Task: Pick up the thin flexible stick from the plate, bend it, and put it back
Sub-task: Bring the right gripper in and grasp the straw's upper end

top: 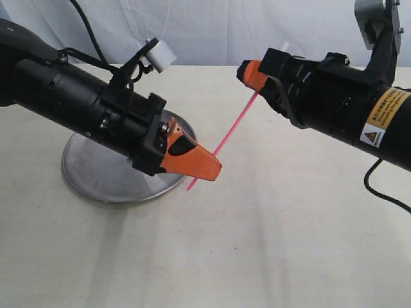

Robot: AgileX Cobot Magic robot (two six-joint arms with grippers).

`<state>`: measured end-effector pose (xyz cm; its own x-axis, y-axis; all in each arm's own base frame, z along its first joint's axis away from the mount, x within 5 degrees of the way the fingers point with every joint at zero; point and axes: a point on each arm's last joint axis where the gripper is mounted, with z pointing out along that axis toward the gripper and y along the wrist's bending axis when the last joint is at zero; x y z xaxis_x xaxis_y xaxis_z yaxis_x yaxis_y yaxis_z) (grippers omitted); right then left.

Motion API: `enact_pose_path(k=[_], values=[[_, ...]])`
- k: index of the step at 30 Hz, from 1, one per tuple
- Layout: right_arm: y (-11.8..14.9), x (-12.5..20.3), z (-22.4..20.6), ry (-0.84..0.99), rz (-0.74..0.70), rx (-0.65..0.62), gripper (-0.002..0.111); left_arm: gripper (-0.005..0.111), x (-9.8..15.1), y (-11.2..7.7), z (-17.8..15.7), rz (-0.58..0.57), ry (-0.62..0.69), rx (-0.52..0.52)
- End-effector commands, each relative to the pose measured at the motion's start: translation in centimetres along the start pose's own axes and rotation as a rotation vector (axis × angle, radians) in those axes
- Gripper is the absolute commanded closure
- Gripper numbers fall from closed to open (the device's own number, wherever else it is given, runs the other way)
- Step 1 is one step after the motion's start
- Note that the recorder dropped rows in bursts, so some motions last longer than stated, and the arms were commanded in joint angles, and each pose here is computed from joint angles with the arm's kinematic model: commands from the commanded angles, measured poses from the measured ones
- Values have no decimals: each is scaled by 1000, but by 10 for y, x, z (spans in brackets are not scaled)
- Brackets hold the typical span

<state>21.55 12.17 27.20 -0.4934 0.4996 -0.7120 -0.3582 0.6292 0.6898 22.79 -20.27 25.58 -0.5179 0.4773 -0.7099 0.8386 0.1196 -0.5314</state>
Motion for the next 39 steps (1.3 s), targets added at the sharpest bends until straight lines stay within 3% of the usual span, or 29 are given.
enact_pose_path(k=[1,15,22,39], values=[[-5,2,0,32,-38,63,109,107,-2,-9,1,34,-13,59],[-8,4,1,50,-65,88,109,107,-4,-14,1,74,-38,114],[-10,6,1,80,-110,107,109,107,-9,-17,0,147,-107,136],[-4,20,2,165,-183,106,109,107,-16,-18,-1,165,-188,143]])
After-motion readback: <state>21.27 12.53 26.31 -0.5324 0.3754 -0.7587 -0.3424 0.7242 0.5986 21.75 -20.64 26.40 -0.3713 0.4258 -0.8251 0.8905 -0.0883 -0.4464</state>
